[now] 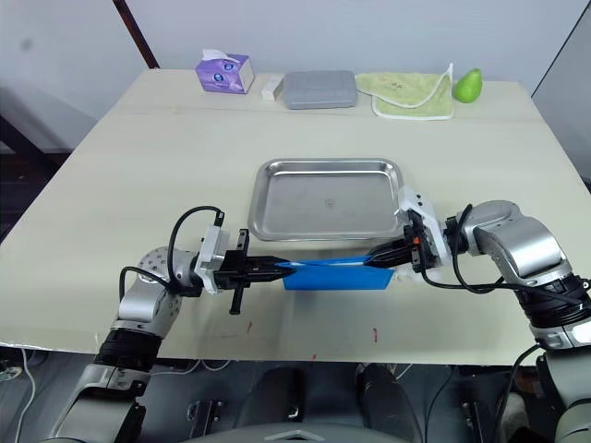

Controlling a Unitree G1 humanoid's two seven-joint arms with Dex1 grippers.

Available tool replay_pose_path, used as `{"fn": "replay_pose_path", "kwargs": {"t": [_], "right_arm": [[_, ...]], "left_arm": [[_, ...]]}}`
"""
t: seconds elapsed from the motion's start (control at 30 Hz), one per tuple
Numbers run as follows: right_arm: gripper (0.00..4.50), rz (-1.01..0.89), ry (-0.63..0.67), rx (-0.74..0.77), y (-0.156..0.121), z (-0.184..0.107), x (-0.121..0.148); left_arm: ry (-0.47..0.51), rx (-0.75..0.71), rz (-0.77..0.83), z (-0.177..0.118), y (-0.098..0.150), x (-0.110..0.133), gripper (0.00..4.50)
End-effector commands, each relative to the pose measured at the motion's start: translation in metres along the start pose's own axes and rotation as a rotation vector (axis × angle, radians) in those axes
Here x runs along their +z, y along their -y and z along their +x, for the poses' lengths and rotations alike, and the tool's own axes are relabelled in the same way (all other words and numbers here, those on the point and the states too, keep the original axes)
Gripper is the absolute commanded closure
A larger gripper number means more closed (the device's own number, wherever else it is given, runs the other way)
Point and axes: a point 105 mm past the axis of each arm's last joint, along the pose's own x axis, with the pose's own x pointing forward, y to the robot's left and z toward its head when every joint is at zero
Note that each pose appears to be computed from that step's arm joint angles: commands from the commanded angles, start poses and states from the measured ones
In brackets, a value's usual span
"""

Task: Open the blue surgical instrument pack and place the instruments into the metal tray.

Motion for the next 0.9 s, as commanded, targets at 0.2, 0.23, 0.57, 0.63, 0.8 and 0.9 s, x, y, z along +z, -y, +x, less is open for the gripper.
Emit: {"fn": "replay_pose_path", "kwargs": {"t": [0.2, 0.23, 0.57, 0.63, 0.8, 0.9], "right_arm": [[0.09, -0.161, 0.120, -0.147, -0.031, -0.057, 0.020], [0.09, -0.162, 0.135, -0.163, -0.036, -0.065, 0.021], [0.09, -0.164, 0.115, -0.356, -0.094, -0.115, 0.015], [0.09, -0.143, 0.125, -0.390, -0.096, -0.119, 0.016], [0.09, -0.104, 0.101, -0.483, -0.084, -0.111, 0.004], [0.09, -0.056, 0.029, -0.587, -0.049, -0.101, -0.018]], "left_arm": [[-0.016, -0.016, 0.012, -0.001, -0.003, 0.000, 4.50], [-0.017, -0.015, 0.013, -0.002, -0.004, 0.000, 4.50], [-0.031, -0.017, 0.016, -0.008, -0.012, -0.001, 4.50], [-0.031, -0.018, 0.016, -0.009, -0.013, -0.001, 4.50], [-0.026, -0.020, 0.016, -0.006, -0.013, 0.001, 4.50], [-0.022, -0.025, 0.018, -0.003, -0.012, 0.003, 4.50]]}}
